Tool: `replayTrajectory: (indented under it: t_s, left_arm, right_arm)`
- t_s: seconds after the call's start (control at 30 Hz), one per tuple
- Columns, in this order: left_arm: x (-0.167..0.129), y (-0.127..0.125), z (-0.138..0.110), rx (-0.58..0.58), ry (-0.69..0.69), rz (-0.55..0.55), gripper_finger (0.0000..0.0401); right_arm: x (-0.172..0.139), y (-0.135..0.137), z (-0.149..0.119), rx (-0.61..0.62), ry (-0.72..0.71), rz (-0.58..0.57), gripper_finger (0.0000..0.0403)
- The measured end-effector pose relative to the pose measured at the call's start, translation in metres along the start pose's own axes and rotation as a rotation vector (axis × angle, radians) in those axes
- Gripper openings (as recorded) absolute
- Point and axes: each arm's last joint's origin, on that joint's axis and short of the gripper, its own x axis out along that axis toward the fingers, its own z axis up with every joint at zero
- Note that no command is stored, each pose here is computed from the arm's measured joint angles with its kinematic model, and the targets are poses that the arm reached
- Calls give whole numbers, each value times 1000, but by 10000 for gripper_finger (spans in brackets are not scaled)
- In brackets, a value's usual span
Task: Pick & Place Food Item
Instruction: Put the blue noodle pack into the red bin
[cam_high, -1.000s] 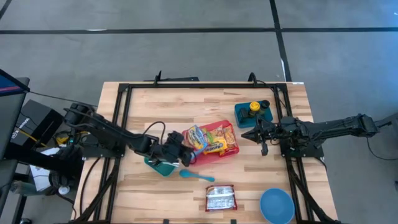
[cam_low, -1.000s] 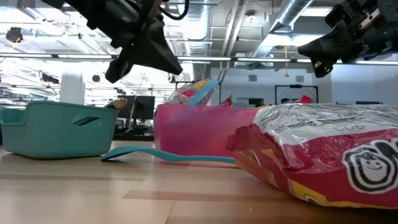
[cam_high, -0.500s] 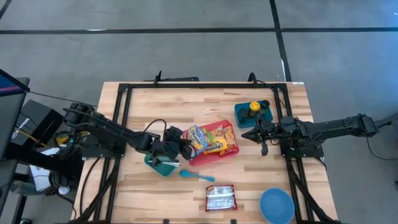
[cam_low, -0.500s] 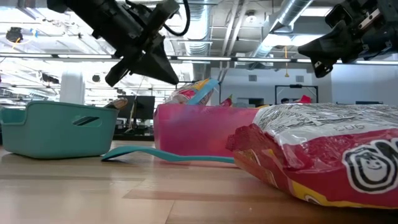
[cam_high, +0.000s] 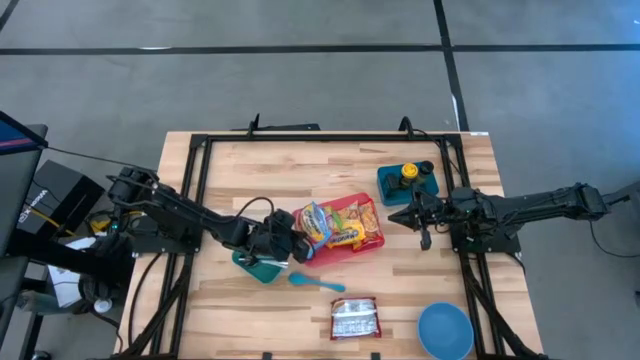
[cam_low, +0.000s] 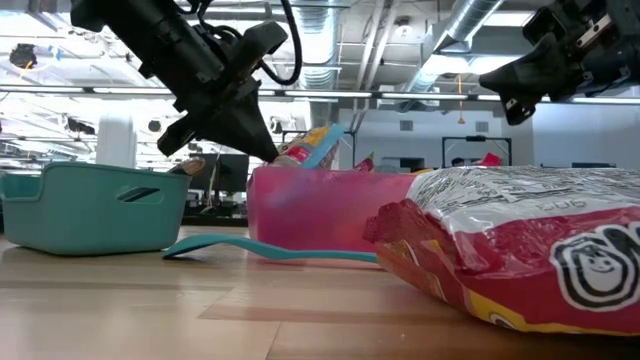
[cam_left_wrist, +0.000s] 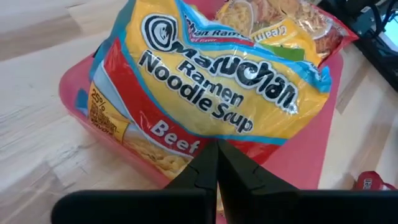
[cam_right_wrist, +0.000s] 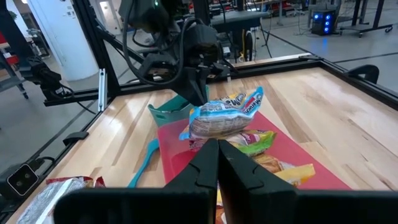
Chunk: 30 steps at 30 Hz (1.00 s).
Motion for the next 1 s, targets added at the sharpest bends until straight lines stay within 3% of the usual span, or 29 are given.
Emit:
replayTrajectory:
  t_s: [0.5,1.0]
  left_arm:
    - [-7,-5,-4,8,6,-30,0]
    - [-6,-6,5,-27,-164,13,0]
  right_arm:
    - [0,0,0,0,1,0,1]
    - [0,0,0,0,1,0,1]
